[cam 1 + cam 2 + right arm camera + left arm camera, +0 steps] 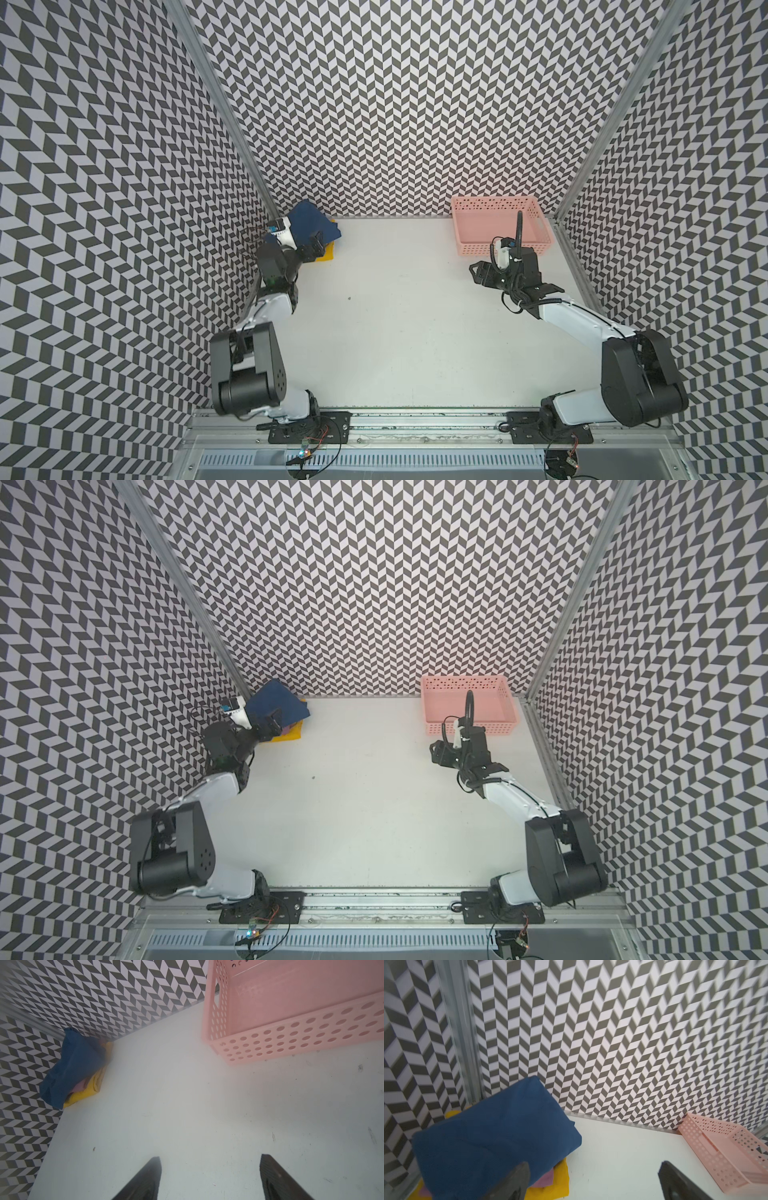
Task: Fold and stack t-shirts
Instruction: Smooth out the T-shirt, then reset both arms
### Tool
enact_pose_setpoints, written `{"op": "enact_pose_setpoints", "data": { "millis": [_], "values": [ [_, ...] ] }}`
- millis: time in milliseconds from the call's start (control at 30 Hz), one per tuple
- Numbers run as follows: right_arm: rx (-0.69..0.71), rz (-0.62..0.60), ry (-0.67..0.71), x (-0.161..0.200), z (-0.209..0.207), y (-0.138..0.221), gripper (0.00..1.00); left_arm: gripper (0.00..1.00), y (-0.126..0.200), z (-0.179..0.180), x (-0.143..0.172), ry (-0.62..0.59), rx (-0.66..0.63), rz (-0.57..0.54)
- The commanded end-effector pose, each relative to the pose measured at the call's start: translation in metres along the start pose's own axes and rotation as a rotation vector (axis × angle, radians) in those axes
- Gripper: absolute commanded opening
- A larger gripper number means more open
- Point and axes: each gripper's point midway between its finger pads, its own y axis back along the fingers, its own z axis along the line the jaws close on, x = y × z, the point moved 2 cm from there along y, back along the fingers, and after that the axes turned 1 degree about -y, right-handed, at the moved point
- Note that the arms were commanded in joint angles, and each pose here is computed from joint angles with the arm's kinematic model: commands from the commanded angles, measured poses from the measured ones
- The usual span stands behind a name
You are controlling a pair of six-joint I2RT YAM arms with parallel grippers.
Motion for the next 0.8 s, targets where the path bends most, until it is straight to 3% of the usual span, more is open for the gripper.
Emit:
{"op": "enact_pose_setpoints", "data": {
  "millis": [0,167,267,500,633,733,767],
  "values": [
    [0.000,-0.033,-0.036,0.003,-0.005,0.002,0.76,0.99,0.034,-0.015,-0.008,-0.210,-0.126,-0.162],
    [0.064,-0.128,-0.039,-0.005,-0.014,0.019,0.82,0.99,0.041,-0.020,0.018,-0.227,-0.134,-0.118],
    [0.098,-0.195,-0.032,-0.014,-0.017,0.035,0.99,0.99,0.039,-0.027,0.042,-0.204,-0.109,-0.057],
    [0.164,-0.256,-0.039,-0.018,-0.026,0.049,0.99,0.99,0.056,-0.025,0.084,-0.242,-0.157,-0.011],
    [0.184,-0.269,-0.034,-0.020,-0.029,0.051,0.99,1.00,0.045,-0.024,0.097,-0.235,-0.140,0.043],
    [0.201,-0.297,-0.026,-0.024,-0.031,0.057,0.99,0.99,0.046,-0.023,0.096,-0.248,-0.138,0.028],
    [0.196,-0.310,-0.022,-0.026,-0.029,0.060,0.99,0.99,0.055,-0.022,0.095,-0.258,-0.135,-0.026]
  ]
}}
